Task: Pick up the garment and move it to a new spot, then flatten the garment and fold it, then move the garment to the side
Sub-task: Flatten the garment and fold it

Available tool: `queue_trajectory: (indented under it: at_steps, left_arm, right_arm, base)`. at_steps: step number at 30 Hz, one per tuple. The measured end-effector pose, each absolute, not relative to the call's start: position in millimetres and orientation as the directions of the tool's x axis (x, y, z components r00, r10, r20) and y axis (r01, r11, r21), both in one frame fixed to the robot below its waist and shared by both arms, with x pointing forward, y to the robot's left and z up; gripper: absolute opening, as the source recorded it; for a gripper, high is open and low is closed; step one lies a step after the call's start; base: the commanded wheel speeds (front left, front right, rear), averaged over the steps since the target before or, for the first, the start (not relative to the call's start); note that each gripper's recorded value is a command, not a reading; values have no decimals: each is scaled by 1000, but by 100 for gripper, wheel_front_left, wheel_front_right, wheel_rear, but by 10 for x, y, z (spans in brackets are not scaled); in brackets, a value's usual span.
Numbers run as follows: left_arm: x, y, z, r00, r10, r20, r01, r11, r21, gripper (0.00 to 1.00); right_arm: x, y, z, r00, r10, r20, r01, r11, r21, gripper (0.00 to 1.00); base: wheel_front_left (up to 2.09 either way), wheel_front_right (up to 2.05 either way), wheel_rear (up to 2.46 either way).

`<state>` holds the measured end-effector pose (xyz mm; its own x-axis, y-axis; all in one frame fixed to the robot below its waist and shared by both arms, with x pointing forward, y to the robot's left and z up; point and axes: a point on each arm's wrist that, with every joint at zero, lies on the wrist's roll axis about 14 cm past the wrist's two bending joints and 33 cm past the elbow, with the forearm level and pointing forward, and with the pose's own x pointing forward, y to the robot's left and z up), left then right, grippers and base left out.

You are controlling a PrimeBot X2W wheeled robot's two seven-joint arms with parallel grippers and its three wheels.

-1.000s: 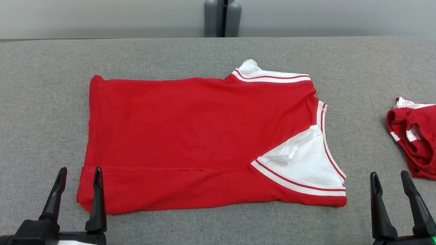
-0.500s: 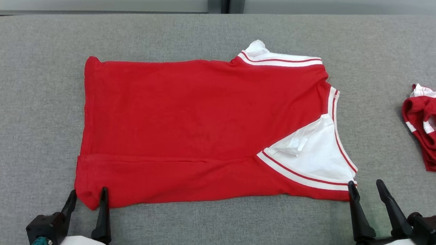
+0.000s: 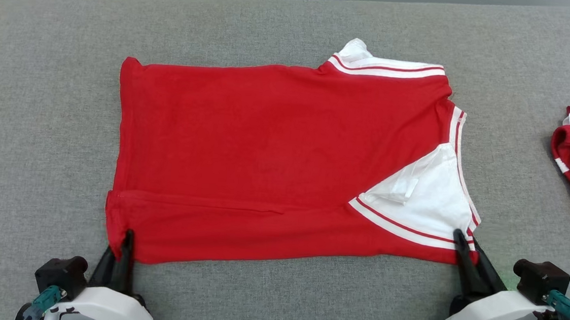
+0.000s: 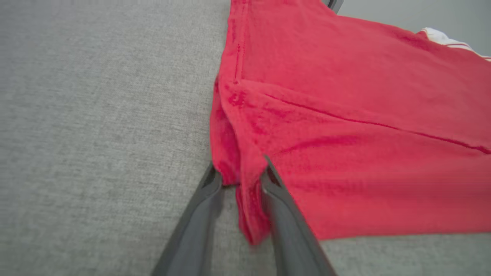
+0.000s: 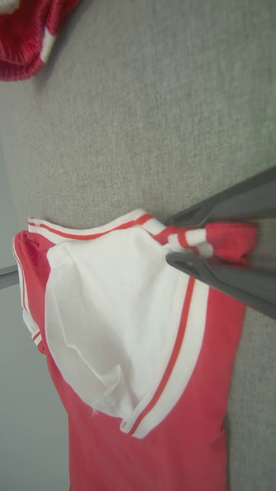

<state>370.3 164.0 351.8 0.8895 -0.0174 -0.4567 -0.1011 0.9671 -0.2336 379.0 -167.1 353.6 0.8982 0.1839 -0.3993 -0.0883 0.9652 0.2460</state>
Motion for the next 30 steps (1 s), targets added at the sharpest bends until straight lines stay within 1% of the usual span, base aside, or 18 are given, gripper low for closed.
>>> queue_trajectory:
  at_steps: [3, 7, 9, 10, 13, 18, 19, 20, 21, 24, 27, 30]
  left_arm:
    - [3726, 1638, 3652, 910, -23, -415, -81, 969, -232, 0]
    - [3616, 1710, 3784, 914, -18, -406, -74, 975, -211, 0]
    - [3514, 1741, 3824, 909, -15, -416, -77, 976, -203, 0]
    - [3514, 1741, 3824, 909, -15, -416, -77, 976, -203, 0]
    - [3318, 1790, 3846, 895, -5, -445, -92, 976, -195, 0]
    - [3079, 1778, 3803, 866, -12, -500, -109, 971, -213, 0]
    - [3050, 1774, 3789, 862, -13, -507, -112, 970, -216, 35]
    - [3036, 1767, 3771, 858, -14, -513, -118, 968, -223, 100]
    - [3038, 1764, 3764, 858, -14, -513, -119, 967, -225, 100]
    - [3098, 1803, 3804, 879, 14, -476, -134, 967, -219, 100]
    - [3268, 1865, 4030, 932, 57, -357, -131, 974, -186, 100]
    - [3408, 1854, 4300, 969, 69, -237, -112, 979, -170, 100]
  right_arm:
    - [3812, -1654, 3623, 908, 194, -370, -101, 961, 256, 0]
    - [3669, -1675, 3692, 912, 197, -359, -107, 961, 255, 0]
    - [3545, -1673, 3707, 908, 200, -368, -108, 961, 256, 0]
    - [3545, -1673, 3707, 908, 200, -368, -108, 961, 256, 0]
    - [3329, -1712, 3713, 900, 190, -391, -92, 962, 256, 0]
    - [3060, -1720, 3709, 887, 176, -426, -63, 962, 267, 0]
    - [3034, -1710, 3712, 886, 176, -428, -60, 961, 271, 20]
    - [3014, -1700, 3700, 881, 176, -438, -56, 960, 273, 73]
    - [3010, -1689, 3695, 878, 177, -444, -52, 959, 278, 100]
    - [3088, -1709, 3802, 898, 167, -407, -59, 963, 264, 100]
    - [3274, -1814, 4095, 946, 135, -295, -67, 971, 231, 100]
    - [3450, -1892, 4469, 979, 118, -168, -84, 977, 197, 100]
  base:
    - [0, 0, 0]
    - [0, 0, 0]
    - [0, 0, 0]
    - [0, 0, 0]
    - [0, 0, 0]
    - [0, 0, 0]
    - [0, 0, 0]
    - [0, 0, 0]
    - [0, 0, 0]
    - [0, 0, 0]
    - [0, 0, 0]
    - [0, 0, 0]
